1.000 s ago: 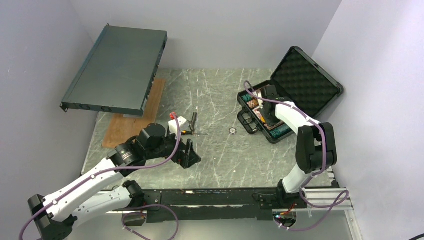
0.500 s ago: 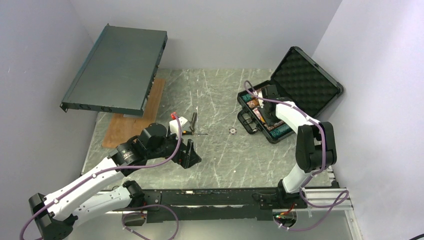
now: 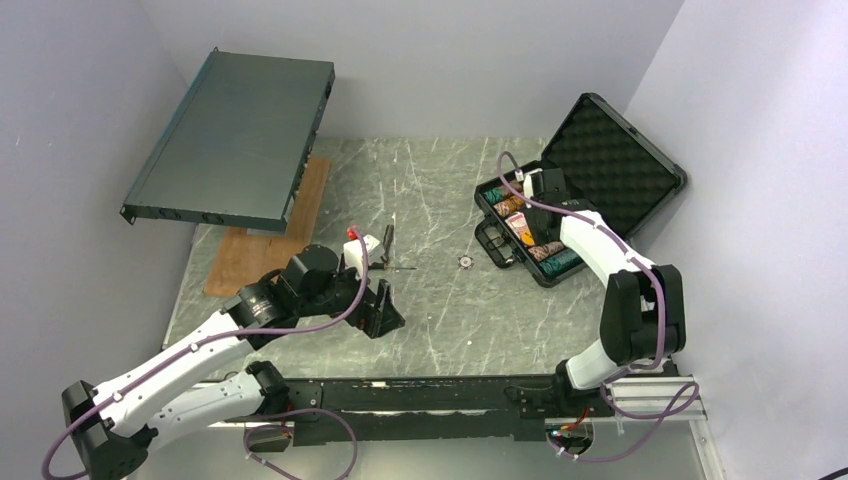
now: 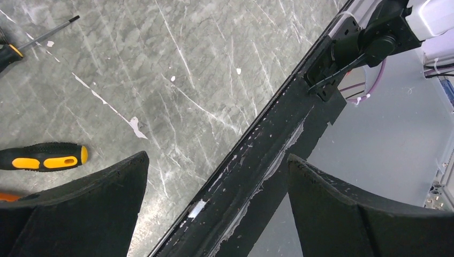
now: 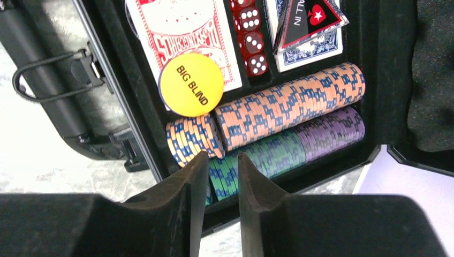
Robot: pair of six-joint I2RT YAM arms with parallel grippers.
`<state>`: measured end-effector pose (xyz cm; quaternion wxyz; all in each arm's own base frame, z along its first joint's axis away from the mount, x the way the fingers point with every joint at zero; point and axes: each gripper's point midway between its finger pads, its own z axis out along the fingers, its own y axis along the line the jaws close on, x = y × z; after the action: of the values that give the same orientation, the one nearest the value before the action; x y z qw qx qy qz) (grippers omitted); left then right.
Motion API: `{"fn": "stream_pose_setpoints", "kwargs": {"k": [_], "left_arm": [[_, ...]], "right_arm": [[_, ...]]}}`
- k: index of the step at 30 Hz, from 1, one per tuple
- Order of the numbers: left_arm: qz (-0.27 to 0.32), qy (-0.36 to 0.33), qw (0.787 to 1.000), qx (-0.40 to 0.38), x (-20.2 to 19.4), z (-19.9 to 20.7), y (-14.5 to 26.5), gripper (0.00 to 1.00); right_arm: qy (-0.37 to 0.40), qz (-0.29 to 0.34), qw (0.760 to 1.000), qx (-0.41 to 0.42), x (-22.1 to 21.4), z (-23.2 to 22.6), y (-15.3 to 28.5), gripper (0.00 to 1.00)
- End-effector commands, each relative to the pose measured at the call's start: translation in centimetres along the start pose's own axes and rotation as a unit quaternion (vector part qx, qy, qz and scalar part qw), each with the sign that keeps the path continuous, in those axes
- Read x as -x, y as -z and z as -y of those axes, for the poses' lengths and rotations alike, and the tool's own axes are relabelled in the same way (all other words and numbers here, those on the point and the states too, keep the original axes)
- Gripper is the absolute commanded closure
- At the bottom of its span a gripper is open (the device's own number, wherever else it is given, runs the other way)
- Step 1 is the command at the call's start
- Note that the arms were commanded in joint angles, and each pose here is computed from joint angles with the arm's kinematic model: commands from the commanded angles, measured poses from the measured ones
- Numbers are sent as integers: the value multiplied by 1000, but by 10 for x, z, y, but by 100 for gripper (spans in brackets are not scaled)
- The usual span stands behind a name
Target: Pack up texas hold em set
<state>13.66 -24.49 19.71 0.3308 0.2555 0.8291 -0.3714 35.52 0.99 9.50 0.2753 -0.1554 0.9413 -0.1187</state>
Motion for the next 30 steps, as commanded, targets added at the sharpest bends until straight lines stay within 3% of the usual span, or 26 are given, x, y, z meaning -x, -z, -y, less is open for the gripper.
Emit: {"fn": "stream_pose_setpoints", "kwargs": {"k": [1,4,9,15,20,30], "left_arm": [[20,3,1000,-21,18,13,3,1],[24,9,999,-24,17,14,5,1],[26,15,999,-26,15,14,7,0],[22,14,999,-24,13,13,7,1],[22,17,999,-26,15,14,4,0],[24,19,999,-23,17,15,9,1]], "right_arm": [[-33,13,999,14,6,-2,-17,75],[-42,-20,999,8,-11,3,-27,87],[-46,-35,998,7,-17,1,-28,92],[-62,-1,998,-3,6,11,-7,87],[-75,54,995,38,31,1,10,80],[-92,-8,995,44,-7,-7,-27,81]]}}
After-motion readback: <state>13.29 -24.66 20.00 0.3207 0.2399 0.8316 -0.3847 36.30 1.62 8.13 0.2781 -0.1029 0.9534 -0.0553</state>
